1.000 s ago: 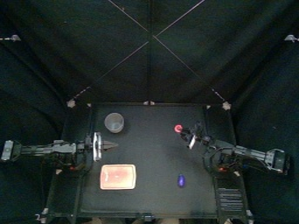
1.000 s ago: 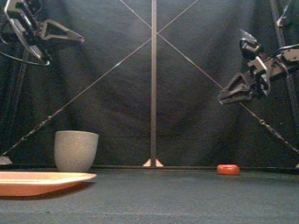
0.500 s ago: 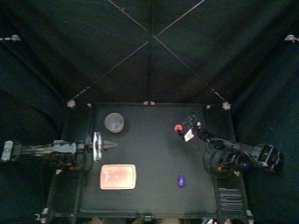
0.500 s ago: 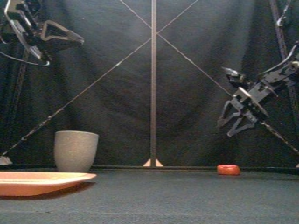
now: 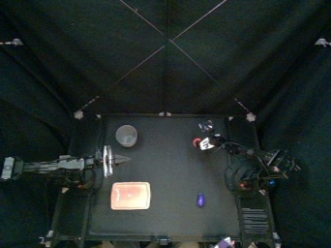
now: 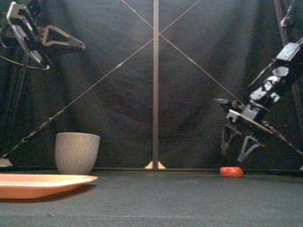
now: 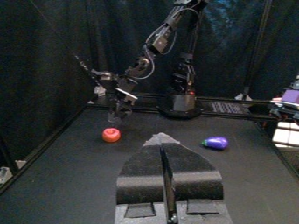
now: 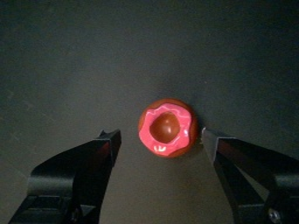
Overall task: Pick the donut then place it in the grey bowl
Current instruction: Pick the donut
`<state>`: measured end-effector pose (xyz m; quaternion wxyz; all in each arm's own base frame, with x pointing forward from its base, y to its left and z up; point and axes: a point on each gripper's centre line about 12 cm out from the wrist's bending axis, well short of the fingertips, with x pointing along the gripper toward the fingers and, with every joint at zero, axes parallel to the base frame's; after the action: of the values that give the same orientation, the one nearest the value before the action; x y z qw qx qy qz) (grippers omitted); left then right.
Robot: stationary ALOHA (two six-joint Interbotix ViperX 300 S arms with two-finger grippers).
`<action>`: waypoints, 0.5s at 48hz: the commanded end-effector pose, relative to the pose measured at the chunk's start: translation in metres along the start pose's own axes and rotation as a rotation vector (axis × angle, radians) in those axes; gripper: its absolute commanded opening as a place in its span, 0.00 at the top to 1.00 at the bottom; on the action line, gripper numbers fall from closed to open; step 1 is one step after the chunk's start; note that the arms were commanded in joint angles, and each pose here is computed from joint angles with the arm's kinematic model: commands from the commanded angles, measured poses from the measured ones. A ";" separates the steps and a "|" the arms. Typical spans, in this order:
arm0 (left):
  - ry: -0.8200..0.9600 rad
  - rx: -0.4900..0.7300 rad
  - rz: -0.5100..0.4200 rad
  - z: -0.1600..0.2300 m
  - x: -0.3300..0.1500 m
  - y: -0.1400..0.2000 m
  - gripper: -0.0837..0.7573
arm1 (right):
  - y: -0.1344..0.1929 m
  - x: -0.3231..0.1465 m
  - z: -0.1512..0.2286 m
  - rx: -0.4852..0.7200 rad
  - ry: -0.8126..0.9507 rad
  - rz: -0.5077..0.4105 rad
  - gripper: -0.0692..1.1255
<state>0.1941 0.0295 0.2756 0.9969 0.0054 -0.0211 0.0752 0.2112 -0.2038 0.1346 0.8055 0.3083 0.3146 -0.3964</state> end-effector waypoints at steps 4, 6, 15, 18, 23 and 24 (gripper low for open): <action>-0.006 -0.001 0.008 0.001 0.001 0.002 0.90 | 0.005 0.015 0.012 -0.036 0.026 -0.003 0.06; -0.003 -0.003 0.009 0.000 0.000 0.002 0.90 | 0.006 0.018 0.013 -0.041 0.034 -0.005 0.06; 0.003 -0.010 0.011 -0.003 0.000 0.002 0.90 | 0.005 0.027 0.009 -0.055 0.094 -0.015 0.06; 0.003 -0.008 0.014 -0.003 0.000 0.002 0.90 | 0.004 0.031 0.006 -0.063 0.115 -0.020 0.06; 0.003 -0.009 0.023 -0.003 0.000 0.004 0.90 | 0.005 0.034 0.003 -0.076 0.137 -0.021 0.06; 0.003 -0.009 0.025 -0.003 0.000 0.005 0.90 | 0.005 0.035 0.002 -0.079 0.139 -0.022 0.06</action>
<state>0.1919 0.0320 0.2662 0.9965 -0.0013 -0.0101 0.0829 0.2280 -0.2154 0.1036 0.7810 0.3061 0.3975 -0.3718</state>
